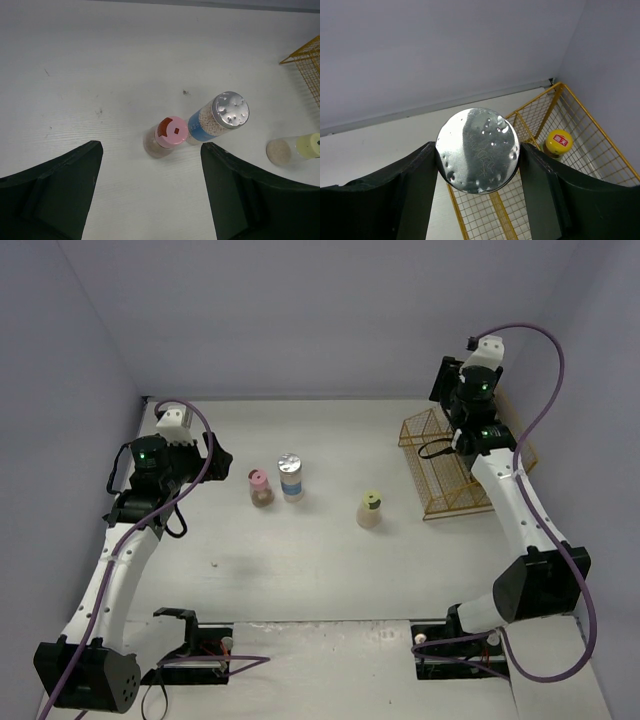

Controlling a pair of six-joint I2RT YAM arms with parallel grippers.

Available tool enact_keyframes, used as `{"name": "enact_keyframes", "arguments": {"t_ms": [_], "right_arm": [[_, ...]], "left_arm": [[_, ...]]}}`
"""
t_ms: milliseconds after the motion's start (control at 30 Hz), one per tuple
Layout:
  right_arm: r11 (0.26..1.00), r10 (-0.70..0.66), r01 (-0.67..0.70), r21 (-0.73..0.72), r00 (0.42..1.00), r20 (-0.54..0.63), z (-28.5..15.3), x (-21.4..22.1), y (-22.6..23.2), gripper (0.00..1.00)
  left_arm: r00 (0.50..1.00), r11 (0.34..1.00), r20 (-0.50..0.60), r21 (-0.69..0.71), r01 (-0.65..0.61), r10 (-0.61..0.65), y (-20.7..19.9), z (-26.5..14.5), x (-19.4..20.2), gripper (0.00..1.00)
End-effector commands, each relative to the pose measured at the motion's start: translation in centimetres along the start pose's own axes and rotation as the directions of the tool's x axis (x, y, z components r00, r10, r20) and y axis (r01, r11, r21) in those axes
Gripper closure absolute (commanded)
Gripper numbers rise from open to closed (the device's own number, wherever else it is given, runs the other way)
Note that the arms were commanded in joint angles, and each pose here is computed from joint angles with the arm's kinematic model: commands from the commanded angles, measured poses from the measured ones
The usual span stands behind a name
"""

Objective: Organize the condiment bottles

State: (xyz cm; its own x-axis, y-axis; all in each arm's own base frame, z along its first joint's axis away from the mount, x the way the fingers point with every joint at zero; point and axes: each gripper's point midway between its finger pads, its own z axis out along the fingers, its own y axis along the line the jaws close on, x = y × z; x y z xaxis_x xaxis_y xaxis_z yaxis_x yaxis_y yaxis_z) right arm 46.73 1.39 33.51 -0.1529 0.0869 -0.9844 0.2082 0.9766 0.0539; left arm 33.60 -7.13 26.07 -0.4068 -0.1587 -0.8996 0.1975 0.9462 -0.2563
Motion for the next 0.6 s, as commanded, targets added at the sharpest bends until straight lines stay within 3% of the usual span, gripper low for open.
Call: {"name": "enact_keyframes", "arguments": {"t_ms": [0, 567], "right_arm": [[0.993, 0.091, -0.100, 0.054, 0.984, 0.153, 0.1, -4.6, -1.7, 1.00], [0.984, 0.152, -0.150, 0.096, 0.988, -0.021, 3.1, 3.8, -4.4, 1.00]], "left_arm": [[0.995, 1.000, 0.100, 0.028, -0.014, 0.011, -0.7, -0.3, -3.3, 0.20], [0.996, 0.999, 0.094, 0.036, -0.013, 0.009, -0.9, -0.3, -3.2, 0.20]]}}
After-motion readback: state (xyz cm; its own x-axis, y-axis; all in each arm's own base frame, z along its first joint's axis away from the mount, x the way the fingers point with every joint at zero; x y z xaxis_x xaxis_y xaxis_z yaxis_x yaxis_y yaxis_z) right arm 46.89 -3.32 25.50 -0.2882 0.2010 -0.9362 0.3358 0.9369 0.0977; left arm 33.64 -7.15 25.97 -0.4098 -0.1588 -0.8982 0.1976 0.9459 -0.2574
